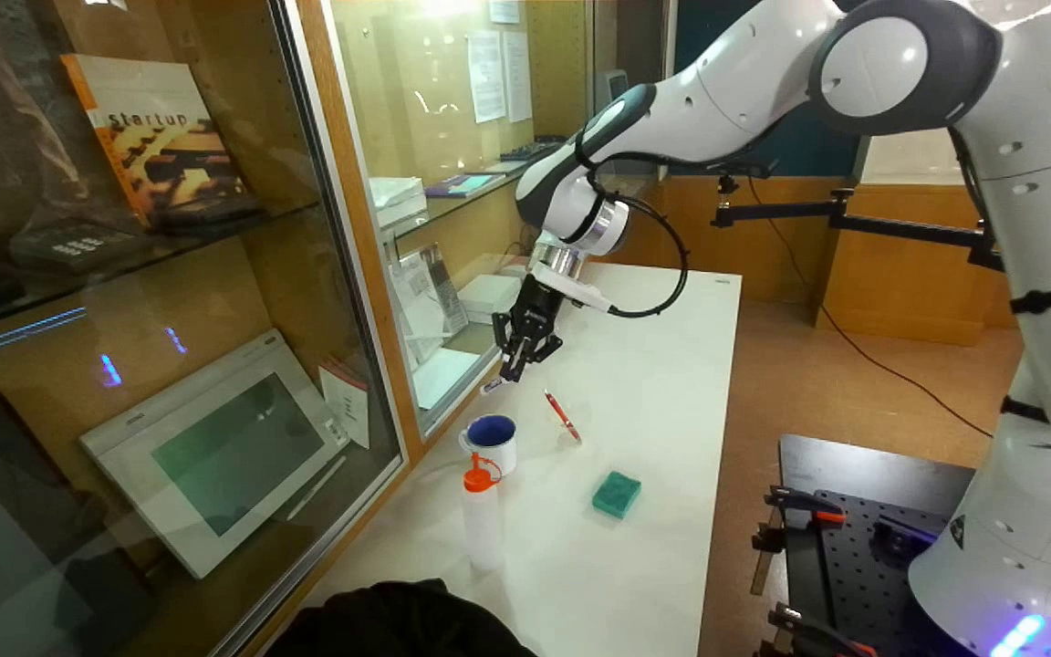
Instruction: Cover the white bottle with the red lid and then transfer the marker from the cup to the mug
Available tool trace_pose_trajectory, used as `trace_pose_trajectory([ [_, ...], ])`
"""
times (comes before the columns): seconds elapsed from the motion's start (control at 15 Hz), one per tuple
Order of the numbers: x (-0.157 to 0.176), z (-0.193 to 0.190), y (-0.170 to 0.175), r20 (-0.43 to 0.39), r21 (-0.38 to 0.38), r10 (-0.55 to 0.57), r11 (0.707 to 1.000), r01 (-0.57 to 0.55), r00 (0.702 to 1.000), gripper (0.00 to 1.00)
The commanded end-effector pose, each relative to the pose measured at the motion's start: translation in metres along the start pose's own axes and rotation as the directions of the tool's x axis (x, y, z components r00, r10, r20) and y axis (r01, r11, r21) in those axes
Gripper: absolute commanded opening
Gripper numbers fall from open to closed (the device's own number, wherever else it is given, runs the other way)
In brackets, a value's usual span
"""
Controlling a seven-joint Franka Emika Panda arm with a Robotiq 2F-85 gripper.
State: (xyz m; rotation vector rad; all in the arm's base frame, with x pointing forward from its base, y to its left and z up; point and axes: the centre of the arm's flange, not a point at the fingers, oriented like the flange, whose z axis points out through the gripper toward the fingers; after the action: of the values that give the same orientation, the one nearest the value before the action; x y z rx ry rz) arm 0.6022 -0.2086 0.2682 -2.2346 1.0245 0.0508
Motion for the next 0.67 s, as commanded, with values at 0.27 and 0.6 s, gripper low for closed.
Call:
trace_pose_trajectory([
  [0.27, 0.051, 0.042, 0.02, 0.09, 0.038, 0.085, 0.995, -0.089, 0.992, 0.05],
  [0.6, 0.069, 0.067, 0.032, 0.11, 0.017, 0.126, 0.992, -0.128, 0.986, 0.05],
])
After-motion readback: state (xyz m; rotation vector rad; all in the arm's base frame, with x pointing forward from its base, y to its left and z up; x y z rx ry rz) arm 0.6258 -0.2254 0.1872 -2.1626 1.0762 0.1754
